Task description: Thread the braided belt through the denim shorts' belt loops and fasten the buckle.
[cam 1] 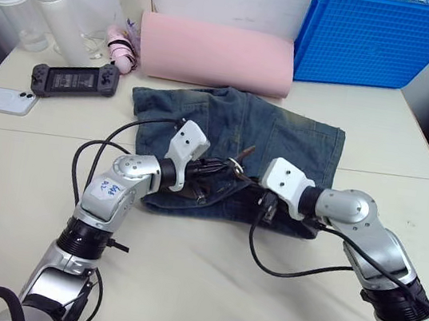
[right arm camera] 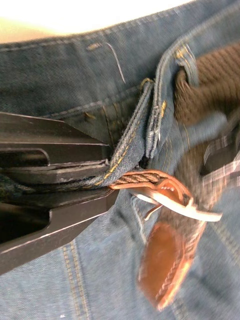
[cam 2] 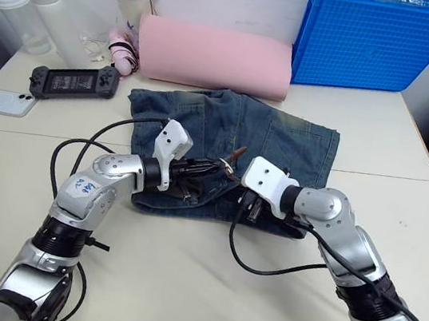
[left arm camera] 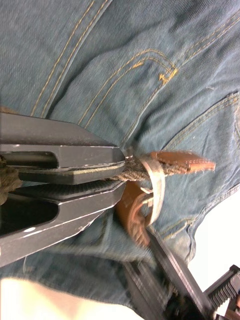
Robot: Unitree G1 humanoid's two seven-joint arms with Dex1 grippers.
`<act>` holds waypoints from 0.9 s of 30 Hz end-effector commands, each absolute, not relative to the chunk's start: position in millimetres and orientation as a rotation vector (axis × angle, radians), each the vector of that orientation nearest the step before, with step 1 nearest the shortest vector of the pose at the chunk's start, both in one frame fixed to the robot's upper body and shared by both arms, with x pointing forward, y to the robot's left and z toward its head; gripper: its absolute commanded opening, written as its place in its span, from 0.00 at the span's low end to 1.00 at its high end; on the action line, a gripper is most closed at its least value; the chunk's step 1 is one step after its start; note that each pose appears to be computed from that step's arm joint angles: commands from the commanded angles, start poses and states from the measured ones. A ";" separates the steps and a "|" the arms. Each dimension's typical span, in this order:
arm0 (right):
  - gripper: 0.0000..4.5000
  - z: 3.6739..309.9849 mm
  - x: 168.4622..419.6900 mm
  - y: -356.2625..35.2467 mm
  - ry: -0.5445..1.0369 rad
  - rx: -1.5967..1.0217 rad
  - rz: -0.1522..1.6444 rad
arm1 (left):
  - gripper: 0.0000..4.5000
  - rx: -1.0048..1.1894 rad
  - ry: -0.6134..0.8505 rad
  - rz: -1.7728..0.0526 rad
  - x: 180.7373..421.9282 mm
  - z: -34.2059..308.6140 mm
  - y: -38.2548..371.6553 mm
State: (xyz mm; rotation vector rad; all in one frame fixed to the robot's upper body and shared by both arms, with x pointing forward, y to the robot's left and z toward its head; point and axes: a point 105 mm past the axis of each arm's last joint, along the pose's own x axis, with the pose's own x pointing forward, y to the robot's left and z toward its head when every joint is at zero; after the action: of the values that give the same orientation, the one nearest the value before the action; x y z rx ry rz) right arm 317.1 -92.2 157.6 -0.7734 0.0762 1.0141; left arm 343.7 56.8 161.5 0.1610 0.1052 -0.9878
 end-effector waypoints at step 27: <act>0.63 237.4 365.1 -121.0 -0.192 -1.291 1.007 | 0.00 0.486 -0.152 -1.086 342.0 191.5 43.2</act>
State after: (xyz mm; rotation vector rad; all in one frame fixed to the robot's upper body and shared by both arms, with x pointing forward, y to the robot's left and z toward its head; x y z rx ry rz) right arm 365.2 -126.7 220.3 -1.2244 -0.1042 1.0250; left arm 344.4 47.8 180.7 0.4465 -0.0982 -1.0706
